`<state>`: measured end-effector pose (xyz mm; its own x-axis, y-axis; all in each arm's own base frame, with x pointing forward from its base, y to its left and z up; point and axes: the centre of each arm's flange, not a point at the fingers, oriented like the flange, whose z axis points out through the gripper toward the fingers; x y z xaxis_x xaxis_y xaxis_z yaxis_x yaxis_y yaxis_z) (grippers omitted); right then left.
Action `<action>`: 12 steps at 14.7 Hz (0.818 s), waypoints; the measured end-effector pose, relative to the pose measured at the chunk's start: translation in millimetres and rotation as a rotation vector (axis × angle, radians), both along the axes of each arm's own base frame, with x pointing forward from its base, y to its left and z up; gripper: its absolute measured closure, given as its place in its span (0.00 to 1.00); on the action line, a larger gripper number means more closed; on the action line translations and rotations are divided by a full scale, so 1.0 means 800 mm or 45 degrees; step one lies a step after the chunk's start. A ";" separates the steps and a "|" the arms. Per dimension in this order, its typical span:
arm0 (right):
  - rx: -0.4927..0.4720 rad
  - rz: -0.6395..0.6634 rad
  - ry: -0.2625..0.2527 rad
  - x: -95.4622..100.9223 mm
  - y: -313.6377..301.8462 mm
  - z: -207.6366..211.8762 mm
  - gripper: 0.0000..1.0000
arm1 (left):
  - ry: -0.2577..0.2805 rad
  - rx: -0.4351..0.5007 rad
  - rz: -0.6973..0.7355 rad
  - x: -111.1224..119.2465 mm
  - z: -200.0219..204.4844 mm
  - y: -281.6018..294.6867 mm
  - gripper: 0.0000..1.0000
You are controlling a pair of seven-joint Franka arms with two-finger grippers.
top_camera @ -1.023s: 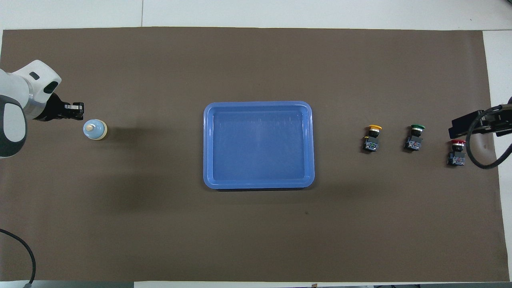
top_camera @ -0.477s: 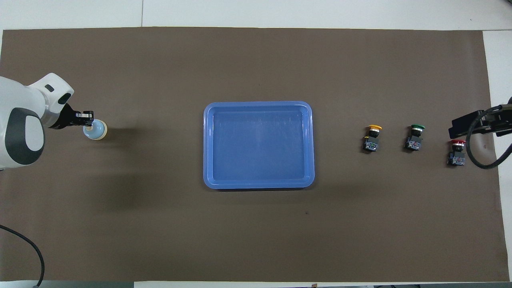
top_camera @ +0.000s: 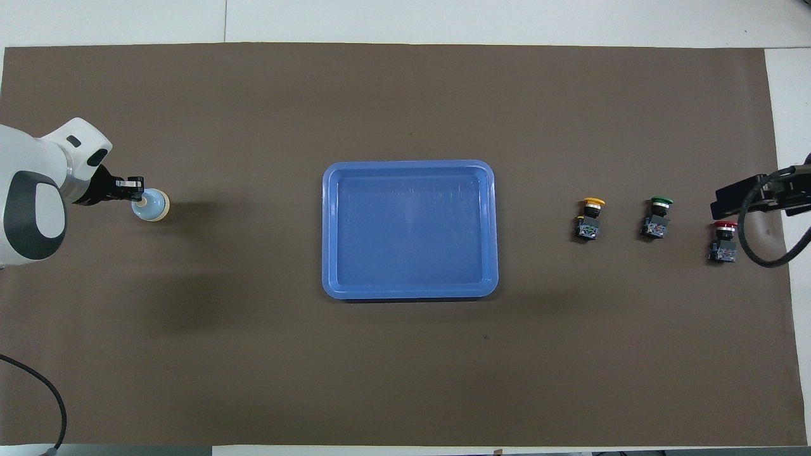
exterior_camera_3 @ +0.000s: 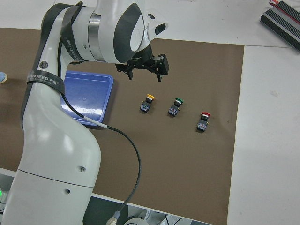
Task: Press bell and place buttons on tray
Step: 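Lift the left gripper back from the bell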
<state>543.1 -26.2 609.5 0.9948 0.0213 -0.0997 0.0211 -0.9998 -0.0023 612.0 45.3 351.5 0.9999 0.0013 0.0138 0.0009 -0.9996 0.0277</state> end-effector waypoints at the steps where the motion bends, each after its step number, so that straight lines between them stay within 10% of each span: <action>1: 0.000 0.000 0.000 0.000 0.000 0.000 0.00 | 0.039 -0.006 -0.006 0.003 0.024 -0.006 0.99; 7: 0.000 0.000 0.000 0.000 0.000 0.000 0.00 | 0.126 -0.006 -0.032 -0.046 0.246 -0.048 0.99; 12: 0.001 -0.003 0.022 -0.003 -0.002 -0.001 0.00 | 0.232 0.044 -0.088 -0.084 0.273 -0.073 0.93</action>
<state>540.8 -27.5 608.4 0.9929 0.0187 -0.1171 0.0185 -0.9998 -0.0035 545.2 -13.1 570.2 0.9835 -0.0649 -0.1690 -0.0660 -0.9978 -0.0006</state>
